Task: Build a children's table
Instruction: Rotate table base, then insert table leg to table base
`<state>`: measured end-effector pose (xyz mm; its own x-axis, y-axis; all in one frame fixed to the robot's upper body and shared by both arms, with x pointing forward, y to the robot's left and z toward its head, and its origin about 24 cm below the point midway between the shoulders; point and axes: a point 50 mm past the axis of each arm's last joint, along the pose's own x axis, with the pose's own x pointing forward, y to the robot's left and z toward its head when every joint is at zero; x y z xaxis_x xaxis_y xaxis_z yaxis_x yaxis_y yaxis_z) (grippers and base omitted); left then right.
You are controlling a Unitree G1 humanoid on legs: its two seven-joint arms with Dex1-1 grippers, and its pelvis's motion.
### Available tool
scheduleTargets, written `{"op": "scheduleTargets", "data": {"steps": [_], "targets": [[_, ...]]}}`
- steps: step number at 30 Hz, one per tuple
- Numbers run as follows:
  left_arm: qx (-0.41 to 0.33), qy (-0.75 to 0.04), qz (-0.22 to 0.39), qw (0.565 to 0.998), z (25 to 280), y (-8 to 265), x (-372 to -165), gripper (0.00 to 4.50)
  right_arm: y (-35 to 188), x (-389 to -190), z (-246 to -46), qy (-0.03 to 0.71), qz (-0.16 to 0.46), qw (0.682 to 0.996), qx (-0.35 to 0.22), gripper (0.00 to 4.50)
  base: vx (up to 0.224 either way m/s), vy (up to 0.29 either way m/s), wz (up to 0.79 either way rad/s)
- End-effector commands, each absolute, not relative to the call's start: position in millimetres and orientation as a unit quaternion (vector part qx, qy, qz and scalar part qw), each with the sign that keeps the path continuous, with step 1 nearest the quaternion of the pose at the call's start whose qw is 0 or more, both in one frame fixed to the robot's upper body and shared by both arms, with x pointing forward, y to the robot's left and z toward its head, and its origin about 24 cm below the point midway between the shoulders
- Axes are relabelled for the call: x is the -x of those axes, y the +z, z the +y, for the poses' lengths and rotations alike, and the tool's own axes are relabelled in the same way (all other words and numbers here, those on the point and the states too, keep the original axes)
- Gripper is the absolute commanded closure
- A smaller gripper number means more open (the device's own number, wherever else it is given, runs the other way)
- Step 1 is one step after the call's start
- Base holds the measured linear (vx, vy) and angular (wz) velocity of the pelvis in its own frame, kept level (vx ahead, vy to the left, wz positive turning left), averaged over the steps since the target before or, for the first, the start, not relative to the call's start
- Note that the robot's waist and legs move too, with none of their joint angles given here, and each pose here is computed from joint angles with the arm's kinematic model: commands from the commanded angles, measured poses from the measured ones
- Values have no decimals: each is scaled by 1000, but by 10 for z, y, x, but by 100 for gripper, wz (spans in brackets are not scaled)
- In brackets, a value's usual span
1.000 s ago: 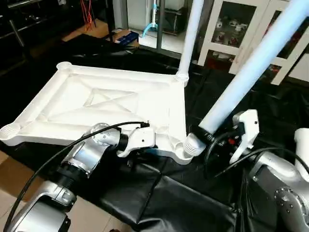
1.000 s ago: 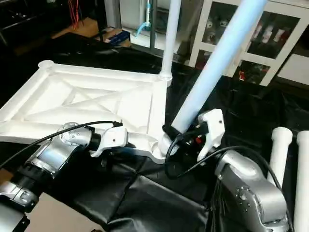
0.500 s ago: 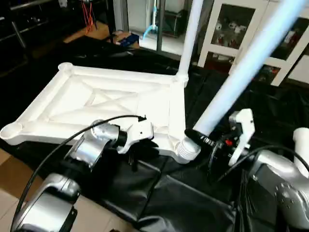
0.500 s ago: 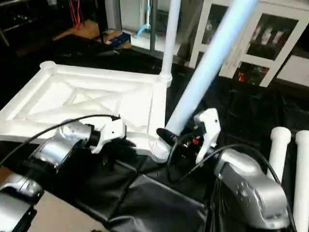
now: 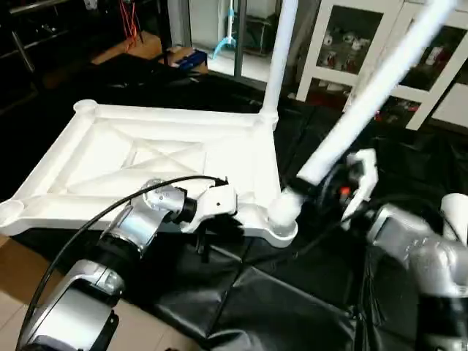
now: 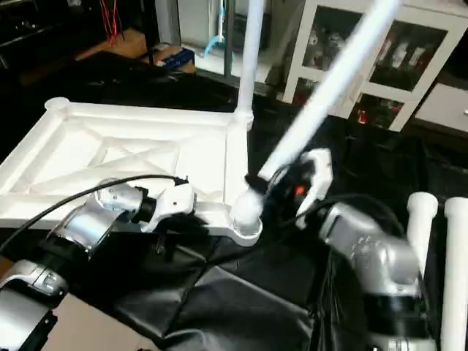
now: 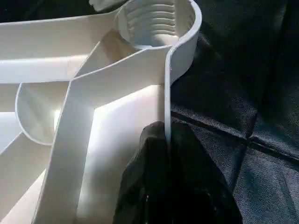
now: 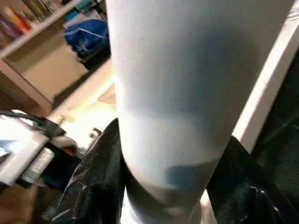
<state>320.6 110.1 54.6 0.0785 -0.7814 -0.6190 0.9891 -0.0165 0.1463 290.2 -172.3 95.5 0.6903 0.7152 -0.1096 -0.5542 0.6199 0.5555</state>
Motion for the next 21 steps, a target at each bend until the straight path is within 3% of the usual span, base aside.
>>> {"op": "scheduleTargets", "data": {"steps": [1,12,16,21], "targets": [[-285,-656,232,659,1158,355,-3125,450,987,-2936,-1789,355,168,878,-274,265,0,0,0],[-290,-656,229,658,1152,391,-3135,450,989,-2936,-1865,359,193,860,-308,265,0,0,0],[-290,-656,228,658,1159,392,-3126,450,969,-2955,-1823,353,200,880,-246,265,0,0,0],[-296,-656,231,654,1174,389,-3119,450,950,-2926,-1718,368,206,880,-218,265,0,0,0]]}}
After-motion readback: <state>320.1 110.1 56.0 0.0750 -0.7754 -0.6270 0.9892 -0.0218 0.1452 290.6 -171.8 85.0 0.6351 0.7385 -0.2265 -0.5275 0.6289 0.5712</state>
